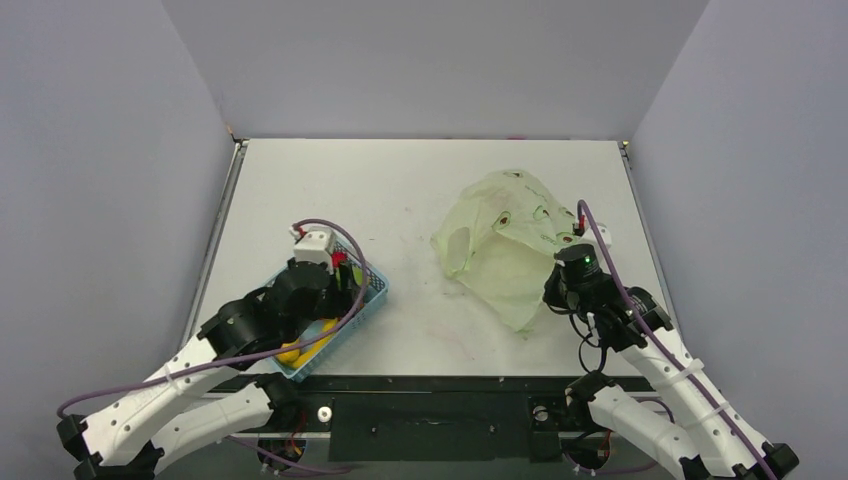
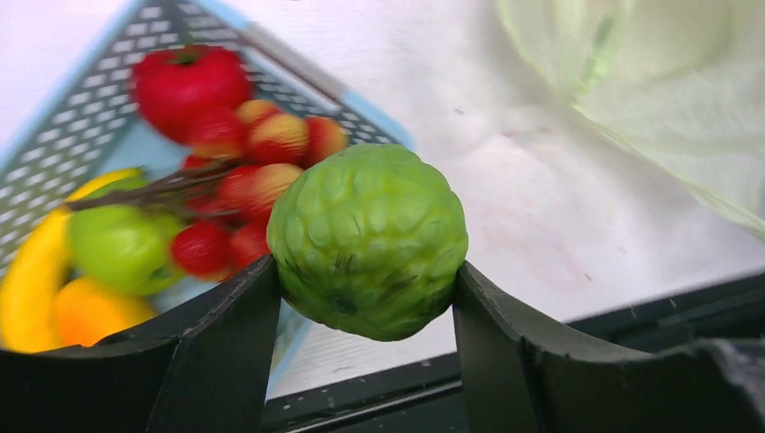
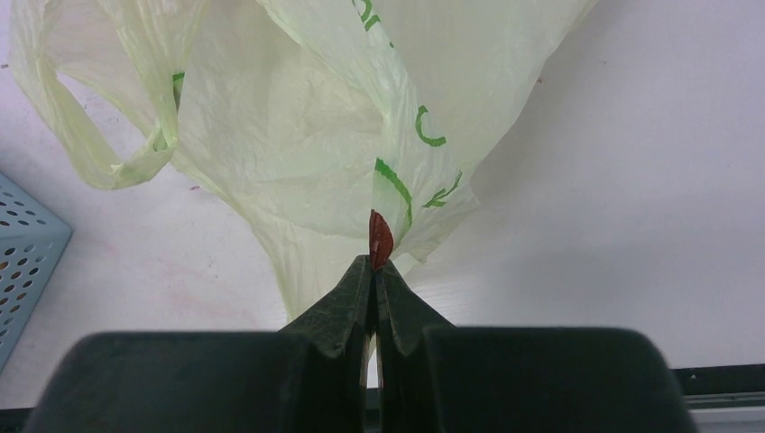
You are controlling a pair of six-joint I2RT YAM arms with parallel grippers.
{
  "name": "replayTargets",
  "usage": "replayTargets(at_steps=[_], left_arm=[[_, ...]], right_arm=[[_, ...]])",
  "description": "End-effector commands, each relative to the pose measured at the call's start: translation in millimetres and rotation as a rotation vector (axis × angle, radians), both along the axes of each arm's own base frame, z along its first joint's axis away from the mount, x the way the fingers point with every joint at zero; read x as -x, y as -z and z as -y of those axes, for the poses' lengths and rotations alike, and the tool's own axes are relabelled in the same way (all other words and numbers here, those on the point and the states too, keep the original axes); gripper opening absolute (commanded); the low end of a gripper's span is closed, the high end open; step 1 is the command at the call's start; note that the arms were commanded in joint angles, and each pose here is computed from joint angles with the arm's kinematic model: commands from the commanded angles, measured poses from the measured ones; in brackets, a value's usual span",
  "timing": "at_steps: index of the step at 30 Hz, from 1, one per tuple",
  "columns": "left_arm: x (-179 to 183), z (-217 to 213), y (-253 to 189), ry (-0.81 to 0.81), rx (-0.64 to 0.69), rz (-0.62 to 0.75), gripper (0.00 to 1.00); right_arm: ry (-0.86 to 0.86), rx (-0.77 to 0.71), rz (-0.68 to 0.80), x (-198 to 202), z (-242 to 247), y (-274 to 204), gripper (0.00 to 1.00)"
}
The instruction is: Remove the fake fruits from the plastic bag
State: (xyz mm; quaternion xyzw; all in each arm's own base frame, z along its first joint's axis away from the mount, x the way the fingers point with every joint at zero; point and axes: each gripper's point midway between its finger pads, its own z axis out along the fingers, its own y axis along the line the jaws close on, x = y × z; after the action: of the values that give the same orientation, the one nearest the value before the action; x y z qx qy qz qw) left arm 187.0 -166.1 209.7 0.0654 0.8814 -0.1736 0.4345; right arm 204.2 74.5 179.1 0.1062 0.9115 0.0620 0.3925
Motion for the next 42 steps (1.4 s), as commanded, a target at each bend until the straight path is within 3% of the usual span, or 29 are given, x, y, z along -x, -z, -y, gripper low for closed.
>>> replayTargets(at_steps=[1, 8, 16, 22, 24, 26, 30, 36, 42], left_arm=[[-4, -93, -16, -0.424, -0.069, 0.117, 0.00], [18, -155, -20, -0.723, 0.086, 0.178, 0.00], [25, -156, -4, -0.768, 0.132, 0.115, 0.01], [28, -157, 7, -0.812, 0.144, 0.083, 0.25], [28, -159, 7, -0.817, 0.153, 0.091, 0.39], [29, -161, 5, -0.823, 0.164, 0.100, 0.64], [29, -164, -2, -0.820, 0.173, 0.118, 0.85], [29, -165, -11, -0.804, 0.160, 0.136, 0.97], [24, -142, -18, -0.648, 0.186, 0.147, 0.97]], right_arm=[[0.015, -0.013, 0.032, -10, -2, -5, 0.00], [0.012, -0.017, 0.028, -10, -4, -4, 0.00], [0.004, -0.025, 0.026, -11, -7, -3, 0.00], [-0.002, -0.033, 0.033, -11, -8, -6, 0.00], [-0.004, -0.030, 0.033, -11, -8, -5, 0.00], [-0.004, -0.030, 0.032, -11, -8, -5, 0.00], [-0.004, -0.034, 0.032, -11, -9, -5, 0.00], [-0.007, -0.035, 0.031, -11, -9, -6, 0.00], [-0.009, -0.032, 0.026, -10, -9, -3, 0.00]])
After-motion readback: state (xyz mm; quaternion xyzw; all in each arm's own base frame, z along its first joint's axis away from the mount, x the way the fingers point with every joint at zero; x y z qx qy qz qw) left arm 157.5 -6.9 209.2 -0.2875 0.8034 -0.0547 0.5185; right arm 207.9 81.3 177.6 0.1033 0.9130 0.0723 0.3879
